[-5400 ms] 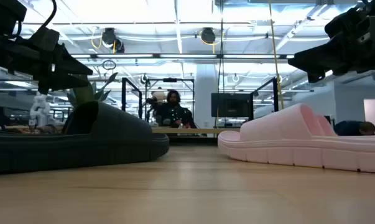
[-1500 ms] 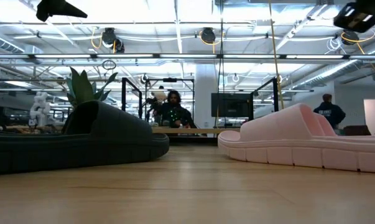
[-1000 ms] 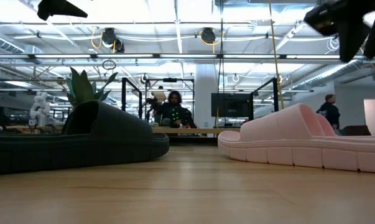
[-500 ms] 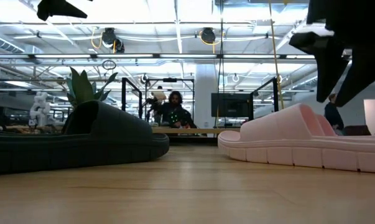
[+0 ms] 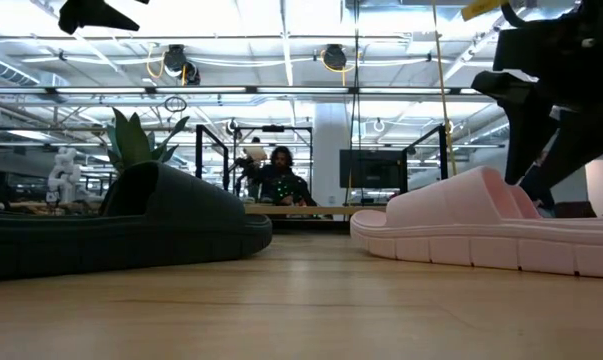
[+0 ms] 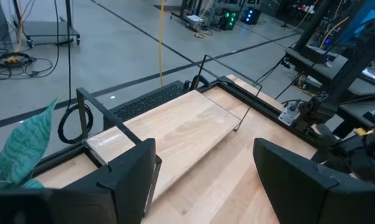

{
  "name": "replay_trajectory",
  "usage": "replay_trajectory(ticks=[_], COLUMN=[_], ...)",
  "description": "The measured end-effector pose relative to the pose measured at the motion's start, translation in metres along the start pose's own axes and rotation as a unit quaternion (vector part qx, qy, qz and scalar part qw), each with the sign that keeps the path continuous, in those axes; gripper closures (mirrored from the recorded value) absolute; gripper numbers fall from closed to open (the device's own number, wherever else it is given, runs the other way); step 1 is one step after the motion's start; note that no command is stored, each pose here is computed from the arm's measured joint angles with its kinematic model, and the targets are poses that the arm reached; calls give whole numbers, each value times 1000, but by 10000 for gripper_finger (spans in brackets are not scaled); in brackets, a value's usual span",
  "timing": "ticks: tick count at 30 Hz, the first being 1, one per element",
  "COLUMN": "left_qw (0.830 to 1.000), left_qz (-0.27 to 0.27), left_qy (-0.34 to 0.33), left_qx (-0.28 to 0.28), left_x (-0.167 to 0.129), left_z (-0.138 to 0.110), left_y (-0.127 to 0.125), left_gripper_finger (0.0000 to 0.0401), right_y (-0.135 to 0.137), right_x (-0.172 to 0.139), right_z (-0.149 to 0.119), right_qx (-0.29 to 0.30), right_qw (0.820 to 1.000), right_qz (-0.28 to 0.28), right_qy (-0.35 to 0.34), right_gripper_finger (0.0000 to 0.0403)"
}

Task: Pick and place slides into the shelf
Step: Put the right pink slipper on the shelf

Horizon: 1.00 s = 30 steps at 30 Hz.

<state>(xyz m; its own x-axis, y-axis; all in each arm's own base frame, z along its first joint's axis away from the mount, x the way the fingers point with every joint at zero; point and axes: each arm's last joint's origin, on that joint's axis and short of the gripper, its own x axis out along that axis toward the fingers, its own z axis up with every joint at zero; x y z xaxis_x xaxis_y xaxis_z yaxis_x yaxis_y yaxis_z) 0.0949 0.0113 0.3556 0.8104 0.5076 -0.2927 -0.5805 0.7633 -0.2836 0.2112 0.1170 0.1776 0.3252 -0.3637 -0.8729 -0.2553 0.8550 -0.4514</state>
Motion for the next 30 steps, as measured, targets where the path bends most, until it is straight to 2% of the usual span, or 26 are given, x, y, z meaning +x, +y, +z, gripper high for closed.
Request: replay_trajectory(ticks=[4, 10, 20, 30], left_qw=[1000, 1000, 1000, 1000], left_qz=[0, 1, 1, 1], left_qy=[1, 1, 1, 2], left_qx=[1, 1, 4, 6], left_x=[0, 0, 0, 0], left_z=[0, 0, 0, 0], left_y=[0, 0, 0, 0], left_gripper_finger=[128, 128, 128, 128], right_y=[-2, -2, -2, 2], right_x=[0, 0, 0, 14], right_z=[0, 1, 1, -9], right_qx=[-1, 2, 5, 6], right_qw=[1000, 999, 999, 999], right_qz=[-26, -37, -37, -51], right_qy=[-6, -13, -12, -15], right_gripper_finger=[294, 294, 294, 294])
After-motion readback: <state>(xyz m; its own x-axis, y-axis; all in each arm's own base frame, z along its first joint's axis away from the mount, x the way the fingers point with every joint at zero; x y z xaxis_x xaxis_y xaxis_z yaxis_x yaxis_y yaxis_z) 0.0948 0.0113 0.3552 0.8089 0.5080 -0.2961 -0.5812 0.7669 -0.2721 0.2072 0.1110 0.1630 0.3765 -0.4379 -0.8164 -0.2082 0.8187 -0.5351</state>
